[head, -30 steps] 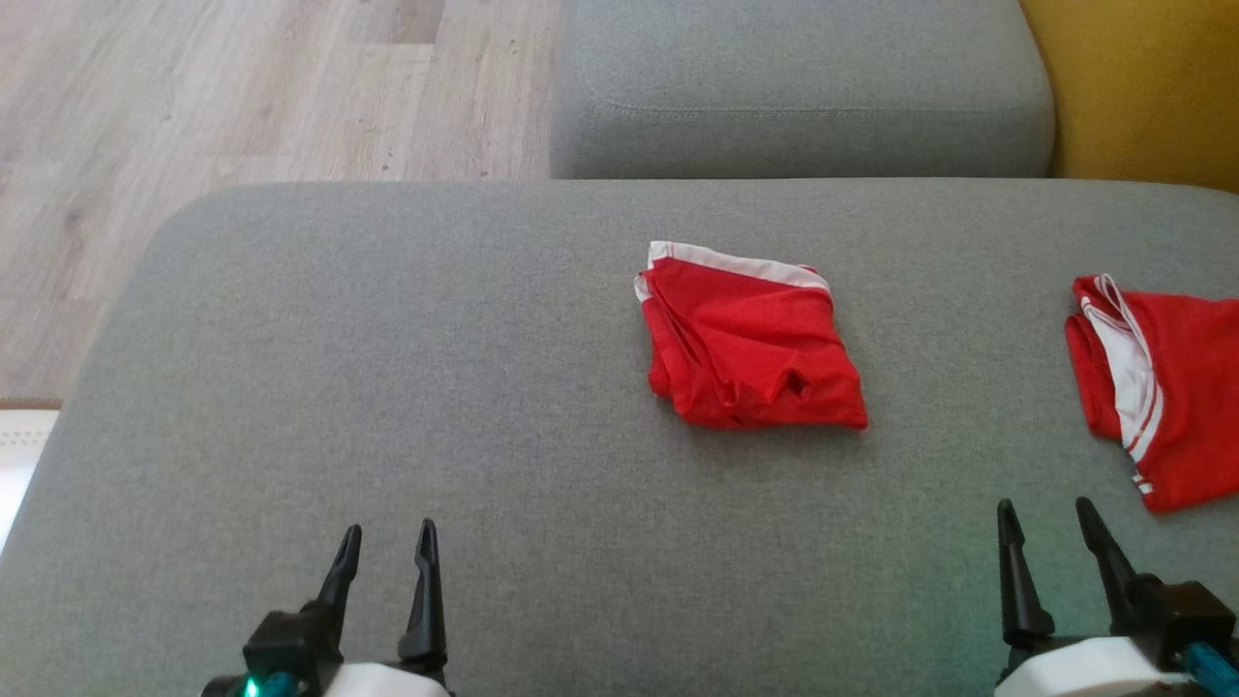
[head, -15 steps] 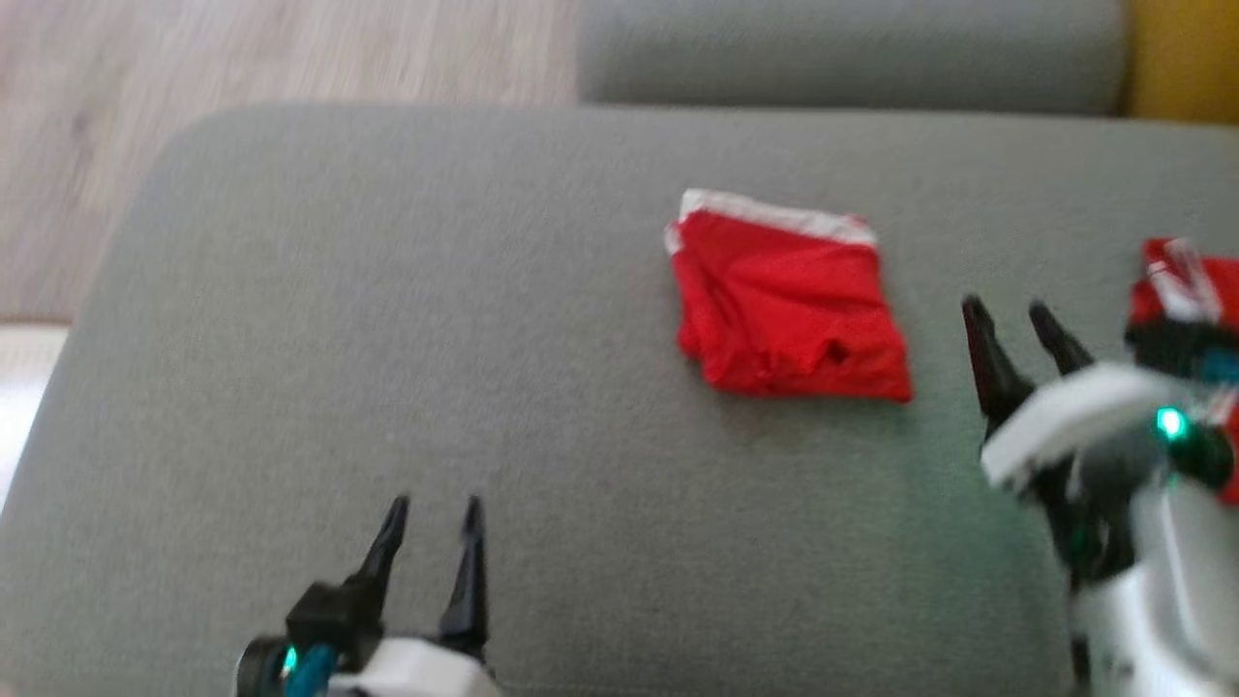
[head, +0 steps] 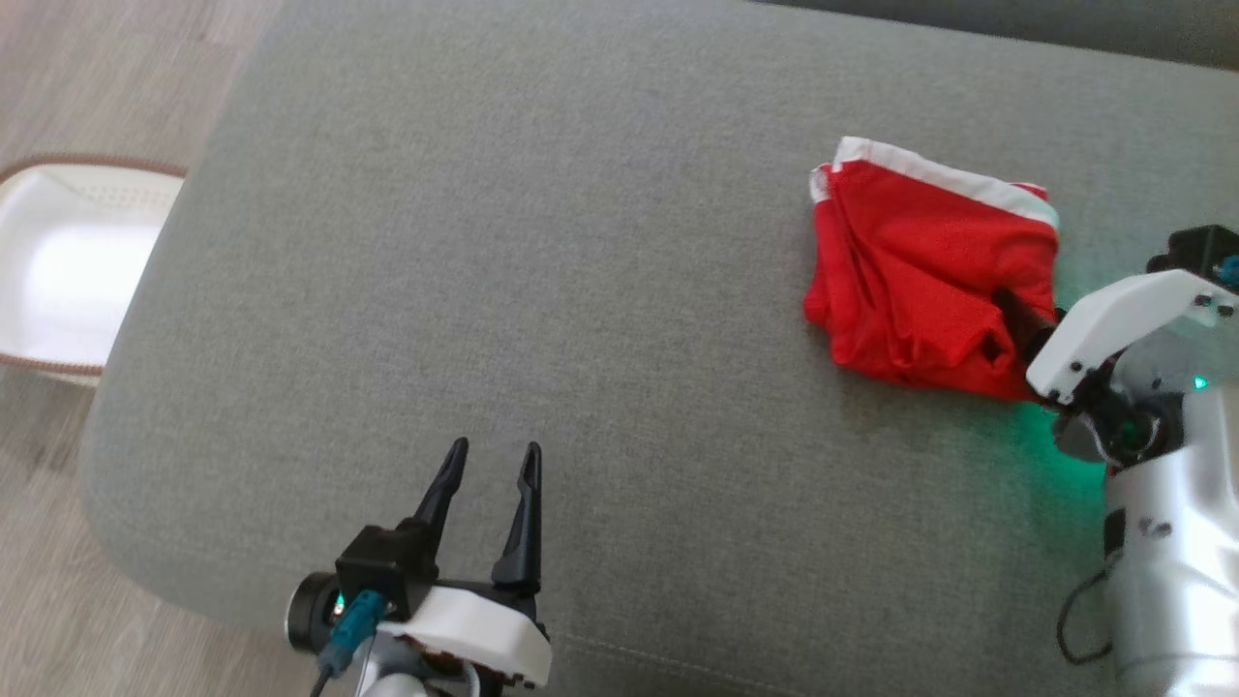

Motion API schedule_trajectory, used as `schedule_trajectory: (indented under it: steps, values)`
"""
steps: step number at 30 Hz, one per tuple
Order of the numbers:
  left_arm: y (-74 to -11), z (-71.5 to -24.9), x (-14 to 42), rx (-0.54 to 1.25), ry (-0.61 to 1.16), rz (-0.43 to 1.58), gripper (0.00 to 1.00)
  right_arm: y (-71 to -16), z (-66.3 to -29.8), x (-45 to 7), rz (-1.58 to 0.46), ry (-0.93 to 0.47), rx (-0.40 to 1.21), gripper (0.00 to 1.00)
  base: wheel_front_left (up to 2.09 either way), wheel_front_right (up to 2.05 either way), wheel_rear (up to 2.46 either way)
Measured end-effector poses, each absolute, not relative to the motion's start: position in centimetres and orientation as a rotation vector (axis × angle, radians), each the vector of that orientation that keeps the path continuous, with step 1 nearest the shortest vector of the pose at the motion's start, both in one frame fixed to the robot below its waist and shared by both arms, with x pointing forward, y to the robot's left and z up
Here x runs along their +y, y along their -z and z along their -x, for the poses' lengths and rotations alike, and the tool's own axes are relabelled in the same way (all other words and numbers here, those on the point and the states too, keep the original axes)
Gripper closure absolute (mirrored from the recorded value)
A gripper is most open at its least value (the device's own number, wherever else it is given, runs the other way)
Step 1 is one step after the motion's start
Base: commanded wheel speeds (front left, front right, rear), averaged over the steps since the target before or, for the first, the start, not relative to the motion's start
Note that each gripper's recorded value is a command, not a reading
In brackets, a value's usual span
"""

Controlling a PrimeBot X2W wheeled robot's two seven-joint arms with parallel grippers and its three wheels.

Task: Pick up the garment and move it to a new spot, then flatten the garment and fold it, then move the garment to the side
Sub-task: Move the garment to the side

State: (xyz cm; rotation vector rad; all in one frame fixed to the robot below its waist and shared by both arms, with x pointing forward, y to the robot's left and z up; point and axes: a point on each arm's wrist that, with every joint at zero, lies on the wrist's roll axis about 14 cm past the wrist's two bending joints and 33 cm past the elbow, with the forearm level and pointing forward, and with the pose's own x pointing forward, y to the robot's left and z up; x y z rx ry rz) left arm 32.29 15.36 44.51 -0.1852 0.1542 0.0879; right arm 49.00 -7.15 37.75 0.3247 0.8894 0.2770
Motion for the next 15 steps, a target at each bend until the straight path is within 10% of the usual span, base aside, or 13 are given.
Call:
schedule_trajectory:
  steps: [1,2,15]
  values:
    - [-44.3,-32.2,15.6,0.160,-0.098,0.183,0.00,-37.5,-49.2,-6.9,-0.348,-0.276,0.902,0.18,0.00,0.00,0.00]
    - [-44.2,-32.2,15.7,0.166,-0.104,0.181,0.00,-37.6,-49.6,-6.8,-0.368,-0.273,0.903,1.00,0.00,0.00,0.00]
    - [-44.4,-35.7,11.8,0.148,0.044,0.193,0.00,-41.9,-50.0,-11.4,-0.415,-0.222,0.748,1.00,0.00,0.00,0.00]
